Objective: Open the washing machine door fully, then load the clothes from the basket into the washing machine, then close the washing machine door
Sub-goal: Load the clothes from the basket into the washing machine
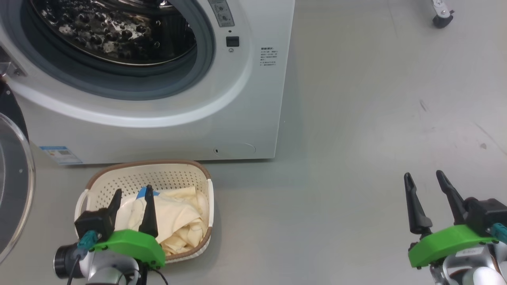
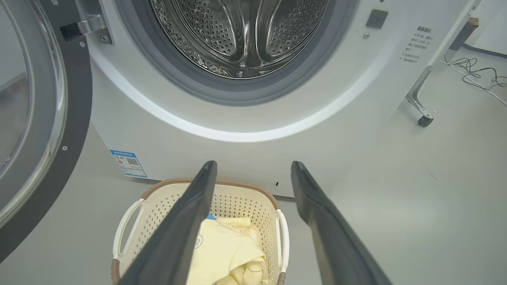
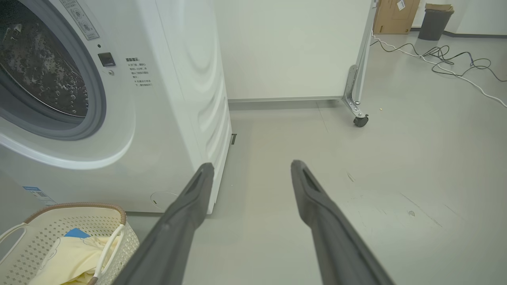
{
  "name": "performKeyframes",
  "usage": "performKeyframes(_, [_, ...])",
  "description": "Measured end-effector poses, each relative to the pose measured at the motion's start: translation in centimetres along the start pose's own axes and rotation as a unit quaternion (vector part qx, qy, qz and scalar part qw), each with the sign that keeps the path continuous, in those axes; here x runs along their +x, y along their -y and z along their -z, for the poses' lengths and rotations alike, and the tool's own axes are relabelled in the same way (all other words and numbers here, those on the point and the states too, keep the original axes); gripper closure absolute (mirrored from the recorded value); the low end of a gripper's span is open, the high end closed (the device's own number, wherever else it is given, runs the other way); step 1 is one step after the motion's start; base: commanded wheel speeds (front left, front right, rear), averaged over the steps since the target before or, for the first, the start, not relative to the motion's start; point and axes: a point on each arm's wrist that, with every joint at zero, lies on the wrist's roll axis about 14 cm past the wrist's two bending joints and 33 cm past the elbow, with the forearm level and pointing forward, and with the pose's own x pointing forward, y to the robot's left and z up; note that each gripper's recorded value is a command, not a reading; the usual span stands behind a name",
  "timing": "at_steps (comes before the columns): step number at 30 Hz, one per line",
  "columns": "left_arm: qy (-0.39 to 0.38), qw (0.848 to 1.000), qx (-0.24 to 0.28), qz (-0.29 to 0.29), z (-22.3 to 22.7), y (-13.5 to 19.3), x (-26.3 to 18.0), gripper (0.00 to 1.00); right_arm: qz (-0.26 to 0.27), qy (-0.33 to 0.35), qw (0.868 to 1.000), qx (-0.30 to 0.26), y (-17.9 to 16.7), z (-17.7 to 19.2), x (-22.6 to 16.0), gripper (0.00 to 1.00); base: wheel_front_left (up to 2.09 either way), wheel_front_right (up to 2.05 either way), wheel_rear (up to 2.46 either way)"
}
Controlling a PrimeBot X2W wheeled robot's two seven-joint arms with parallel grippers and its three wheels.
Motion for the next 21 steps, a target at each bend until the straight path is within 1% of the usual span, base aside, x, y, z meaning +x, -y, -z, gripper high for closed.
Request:
performKeyframes(6, [-0.076,0.997,0.000,-0.016,4.3,-0.6,2.4,0.00,0.000,-0.008,1.000,-0.001,0.0,0.6,1.7,0.00,0.00,0.00,0.00])
performKeyframes(11, [-0.158,0.986,0.024,-0.037,8.9,-2.1,4.9,0.00,-0.004,-0.017,1.000,-0.003,-0.1,1.3,3.8,0.00,0.00,0.00,0.00])
performKeyframes(12, [-0.158,0.986,0.024,-0.037,8.9,-2.1,4.9,0.00,-0.004,-0.017,1.000,-0.003,-0.1,1.3,3.8,0.00,0.00,0.00,0.00])
performKeyframes(15, [-0.191,0.981,0.022,-0.032,10.9,-2.1,6.9,0.00,-0.007,-0.018,1.000,-0.004,-0.3,1.8,5.1,0.00,0.00,0.00,0.00])
performKeyframes(18, [-0.235,0.972,0.016,-0.010,13.5,-1.5,8.5,0.00,-0.005,-0.022,1.000,-0.007,0.0,2.5,6.4,0.00,0.00,0.00,0.00])
performKeyframes(21, [-0.284,0.959,0.006,0.000,16.3,-1.2,9.6,0.00,-0.005,-0.031,0.999,-0.009,0.1,3.6,7.5,0.00,0.00,0.00,0.00])
